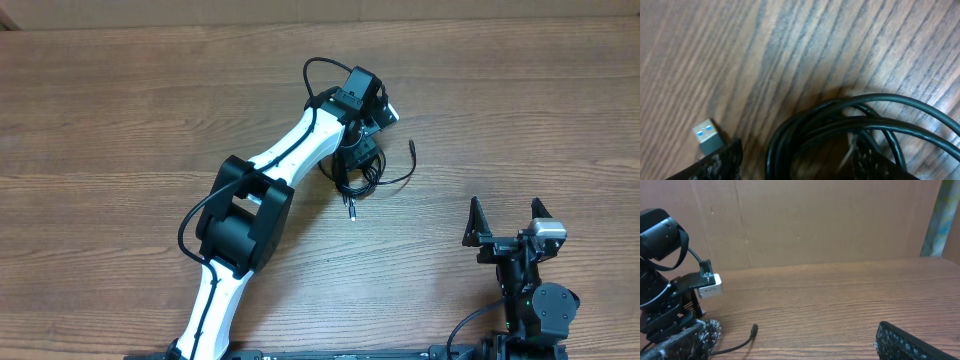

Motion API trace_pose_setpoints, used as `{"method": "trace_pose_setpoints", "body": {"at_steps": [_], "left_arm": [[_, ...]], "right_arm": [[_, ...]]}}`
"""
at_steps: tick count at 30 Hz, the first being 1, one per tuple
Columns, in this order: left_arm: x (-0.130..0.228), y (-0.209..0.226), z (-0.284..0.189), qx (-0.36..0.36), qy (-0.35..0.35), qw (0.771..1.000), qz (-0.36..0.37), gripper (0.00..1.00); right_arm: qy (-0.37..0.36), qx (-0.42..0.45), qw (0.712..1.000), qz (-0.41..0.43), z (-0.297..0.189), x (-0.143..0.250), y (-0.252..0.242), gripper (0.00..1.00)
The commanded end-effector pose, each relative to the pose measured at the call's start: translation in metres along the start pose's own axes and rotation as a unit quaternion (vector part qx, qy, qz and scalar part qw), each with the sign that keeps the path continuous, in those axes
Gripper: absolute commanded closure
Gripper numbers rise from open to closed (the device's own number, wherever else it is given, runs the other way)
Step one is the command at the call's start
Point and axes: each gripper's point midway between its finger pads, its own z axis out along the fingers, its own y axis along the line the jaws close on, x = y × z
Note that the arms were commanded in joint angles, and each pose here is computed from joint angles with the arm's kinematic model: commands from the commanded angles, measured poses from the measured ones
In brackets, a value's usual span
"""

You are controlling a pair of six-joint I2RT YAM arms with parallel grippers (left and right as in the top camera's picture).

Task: Untangle cables
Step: 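Lower the left gripper and close it on the cable loops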

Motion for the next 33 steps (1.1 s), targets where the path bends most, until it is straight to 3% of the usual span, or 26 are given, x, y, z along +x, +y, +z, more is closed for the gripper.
{"method": "trace_pose_setpoints", "body": {"at_steps": [1, 6, 10, 13, 23, 33], "left_arm": [[0.014, -0.018, 0.022, 0.034, 0.019, 0.999, 0.012, 0.3], [0.029, -0.023, 0.039, 0.043, 0.043, 0.998, 0.011, 0.31], [0.042, -0.029, 0.046, 0.054, 0.066, 0.996, 0.009, 0.61], [0.043, -0.028, 0.046, 0.052, 0.068, 0.996, 0.009, 0.94], [0.054, -0.034, 0.031, 0.067, 0.112, 0.991, -0.021, 0.96], [0.011, 0.003, -0.041, 0.003, 0.113, 0.989, -0.095, 0.96]], "right_arm": [[-0.002, 0.008, 1.0, -0.002, 0.0, 0.002, -0.003, 0.0], [-0.002, 0.008, 1.0, -0.002, 0.0, 0.002, -0.003, 0.0], [-0.002, 0.008, 1.0, -0.002, 0.0, 0.002, -0.003, 0.0], [-0.002, 0.008, 1.0, -0.002, 0.0, 0.002, -0.003, 0.0], [-0.002, 0.008, 1.0, -0.002, 0.0, 0.002, -0.003, 0.0], [-0.002, 0.008, 1.0, -0.002, 0.0, 0.002, -0.003, 0.0]]}}
